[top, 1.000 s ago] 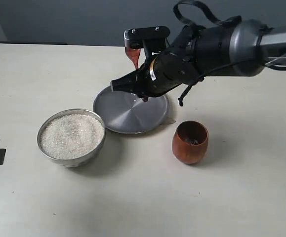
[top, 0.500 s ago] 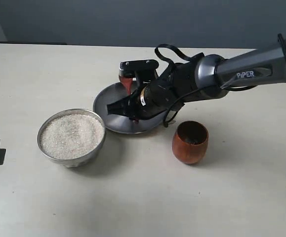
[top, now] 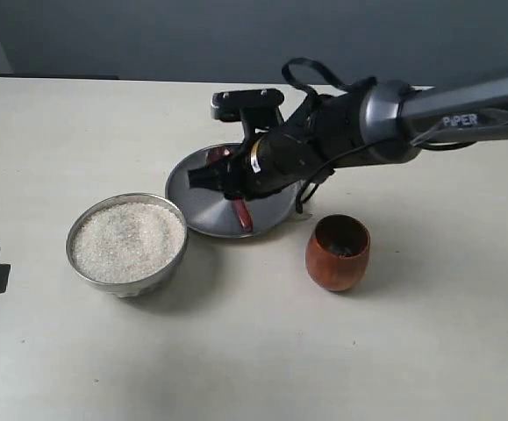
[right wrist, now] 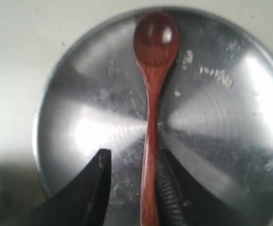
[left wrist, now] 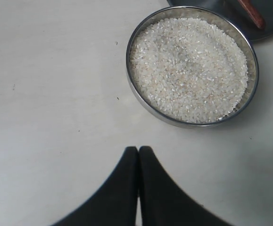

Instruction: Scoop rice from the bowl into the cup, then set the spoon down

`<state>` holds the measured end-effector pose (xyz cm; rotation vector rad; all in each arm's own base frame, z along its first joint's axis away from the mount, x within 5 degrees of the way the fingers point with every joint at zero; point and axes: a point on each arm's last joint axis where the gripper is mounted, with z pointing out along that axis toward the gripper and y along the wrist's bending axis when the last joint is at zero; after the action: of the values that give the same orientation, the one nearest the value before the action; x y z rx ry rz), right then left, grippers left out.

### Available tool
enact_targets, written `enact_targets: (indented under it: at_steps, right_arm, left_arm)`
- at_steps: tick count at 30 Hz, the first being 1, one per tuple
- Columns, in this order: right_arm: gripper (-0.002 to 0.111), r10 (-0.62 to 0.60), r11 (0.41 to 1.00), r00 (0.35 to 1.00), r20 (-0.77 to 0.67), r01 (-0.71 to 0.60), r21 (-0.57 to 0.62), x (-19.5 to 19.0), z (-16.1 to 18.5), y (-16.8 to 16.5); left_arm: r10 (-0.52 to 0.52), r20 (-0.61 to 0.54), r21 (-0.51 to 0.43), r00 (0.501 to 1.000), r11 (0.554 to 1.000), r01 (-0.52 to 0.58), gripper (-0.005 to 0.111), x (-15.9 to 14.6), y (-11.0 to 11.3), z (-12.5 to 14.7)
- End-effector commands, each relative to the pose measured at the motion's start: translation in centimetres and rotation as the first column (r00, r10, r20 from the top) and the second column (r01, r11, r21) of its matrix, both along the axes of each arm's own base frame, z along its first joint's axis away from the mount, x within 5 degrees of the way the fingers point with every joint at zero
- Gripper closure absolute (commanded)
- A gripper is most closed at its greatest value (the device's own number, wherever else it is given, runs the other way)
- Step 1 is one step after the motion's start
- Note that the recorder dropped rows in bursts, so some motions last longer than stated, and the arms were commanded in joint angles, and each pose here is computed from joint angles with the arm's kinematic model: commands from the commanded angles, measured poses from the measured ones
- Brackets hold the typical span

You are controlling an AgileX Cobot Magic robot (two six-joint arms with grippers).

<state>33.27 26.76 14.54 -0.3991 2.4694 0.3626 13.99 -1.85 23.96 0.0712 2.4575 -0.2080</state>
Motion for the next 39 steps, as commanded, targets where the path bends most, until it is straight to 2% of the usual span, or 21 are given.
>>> enact_targets:
  at_steps: [1, 3, 7, 10, 15, 23, 35, 39]
  right_arm:
    - [0.091, 0.033, 0.999, 0.995, 0.097, -0.031, -0.022, -0.4, 5.0, -0.9]
    - [0.11, 0.048, 0.996, 0.991, 0.121, -0.038, -0.081, -0.7, 6.4, -1.6]
    - [0.108, 0.058, 0.979, 0.985, 0.162, -0.024, -0.202, -1.4, 9.1, -3.4]
    - [0.108, 0.071, 0.972, 0.976, 0.207, -0.021, -0.234, -2.5, 11.1, -4.7]
    - [0.108, 0.088, 0.983, 0.957, 0.275, -0.038, -0.182, -5.7, 12.6, -7.1]
    - [0.108, 0.1, 0.97, 0.908, 0.407, 0.002, -0.242, -11.5, 13.0, -12.9]
    - [0.108, 0.014, 0.977, 0.871, 0.491, 0.093, -0.192, -18.3, 12.3, -19.3]
    - [0.108, -0.049, 0.985, 0.859, 0.509, 0.125, -0.115, -19.8, 12.1, -20.5]
  left_arm:
    - [-0.001, 0.013, 0.002, 1.0, 1.0, 0.001, 0.106, 0.1, 0.0, 0.2]
    - [-0.001, 0.013, 0.002, 1.0, 1.0, 0.001, 0.106, 0.1, 0.0, 0.2]
    - [-0.001, 0.013, 0.002, 1.0, 1.0, 0.001, 0.106, 0.1, 0.0, 0.2]
    - [-0.001, 0.013, 0.002, 1.0, 1.0, 0.001, 0.106, 0.1, 0.0, 0.2]
    - [-0.001, 0.013, 0.002, 1.0, 1.0, 0.001, 0.106, 0.1, 0.0, 0.2]
    - [-0.001, 0.013, 0.002, 1.0, 1.0, 0.001, 0.106, 0.1, 0.0, 0.2]
    - [-0.001, 0.013, 0.002, 1.0, 1.0, 0.001, 0.106, 0.1, 0.0, 0.2]
    - [-0.001, 0.013, 0.002, 1.0, 1.0, 0.001, 0.106, 0.1, 0.0, 0.2]
